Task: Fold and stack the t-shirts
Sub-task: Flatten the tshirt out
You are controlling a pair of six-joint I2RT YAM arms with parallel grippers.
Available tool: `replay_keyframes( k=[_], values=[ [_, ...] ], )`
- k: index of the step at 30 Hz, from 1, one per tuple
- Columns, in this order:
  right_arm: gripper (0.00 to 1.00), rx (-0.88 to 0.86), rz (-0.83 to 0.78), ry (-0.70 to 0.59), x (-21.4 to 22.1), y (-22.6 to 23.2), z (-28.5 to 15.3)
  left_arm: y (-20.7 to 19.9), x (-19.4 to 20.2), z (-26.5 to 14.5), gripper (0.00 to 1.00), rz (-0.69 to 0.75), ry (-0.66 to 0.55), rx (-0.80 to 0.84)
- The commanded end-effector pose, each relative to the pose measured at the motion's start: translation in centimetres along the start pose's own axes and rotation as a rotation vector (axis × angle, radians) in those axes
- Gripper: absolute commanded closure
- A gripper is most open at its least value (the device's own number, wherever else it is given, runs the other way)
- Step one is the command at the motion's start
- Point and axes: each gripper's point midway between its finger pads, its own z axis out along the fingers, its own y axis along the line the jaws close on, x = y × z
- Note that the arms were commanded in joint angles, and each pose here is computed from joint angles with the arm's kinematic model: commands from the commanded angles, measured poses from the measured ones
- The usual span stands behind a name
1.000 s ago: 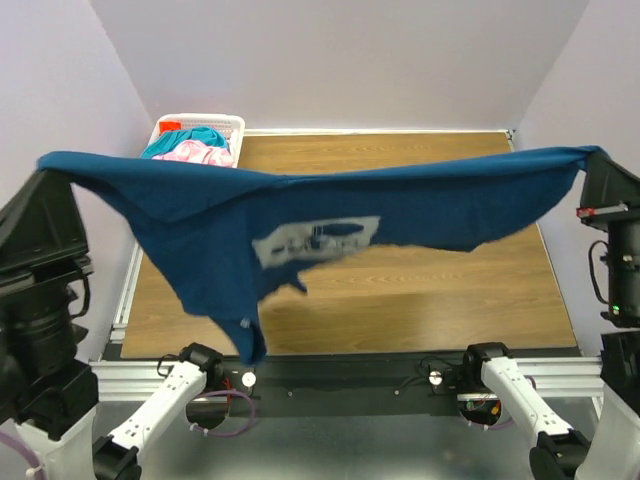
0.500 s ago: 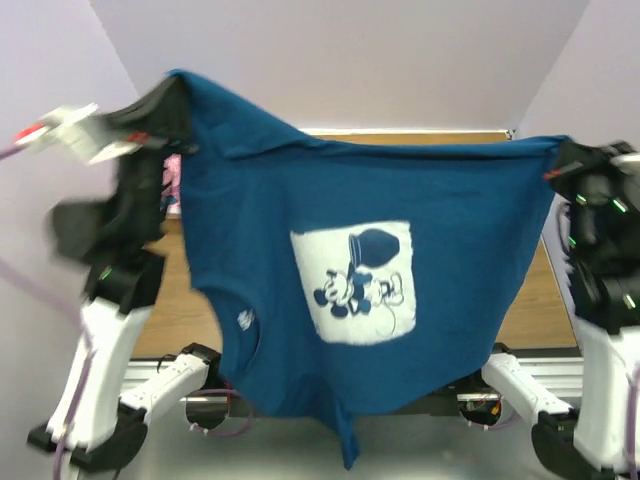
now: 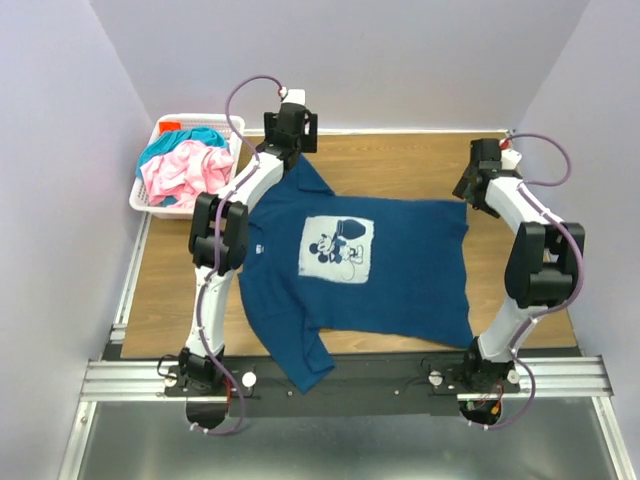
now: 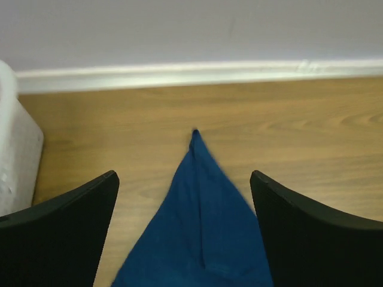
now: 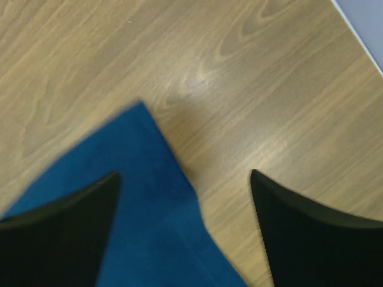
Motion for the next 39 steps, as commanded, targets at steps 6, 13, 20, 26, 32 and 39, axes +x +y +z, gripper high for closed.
replay_keyframes(
  k=[6, 13, 20, 26, 32, 39],
  values=[
    [0.0, -0.186, 0.024, -0.077, -4.4, 2.3, -3.0, 0.4, -6.3, -7.1, 0.02, -0.109, -0.066, 0.058],
    [0.0, -0.387, -0.065, 0.046, -0.2, 4.4, -4.2, 1.3, -0.4, -12.5, 0.02, -0.179, 0.012, 0.103],
    [0.0, -0.505, -0.089, 0.174, 3.8, 6.5, -3.2, 0.7, 7.0, -13.2, 0.02, -0.21, 0.159, 0.155],
    [0.0, -0.527, -0.111, 0.244, 5.5, 7.9, -1.0, -0.5, 11.5, -10.9, 0.02, -0.195, 0.281, 0.178],
    [0.0, -0.445, -0.129, 0.255, 6.4, 7.2, 1.3, -0.6, 13.6, -9.0, 0.02, -0.192, 0.354, 0.142],
    [0.0, -0.371, -0.133, 0.302, 8.1, 7.0, 4.3, -0.5, 15.5, -6.8, 0.02, -0.208, 0.429, 0.132]
  ],
)
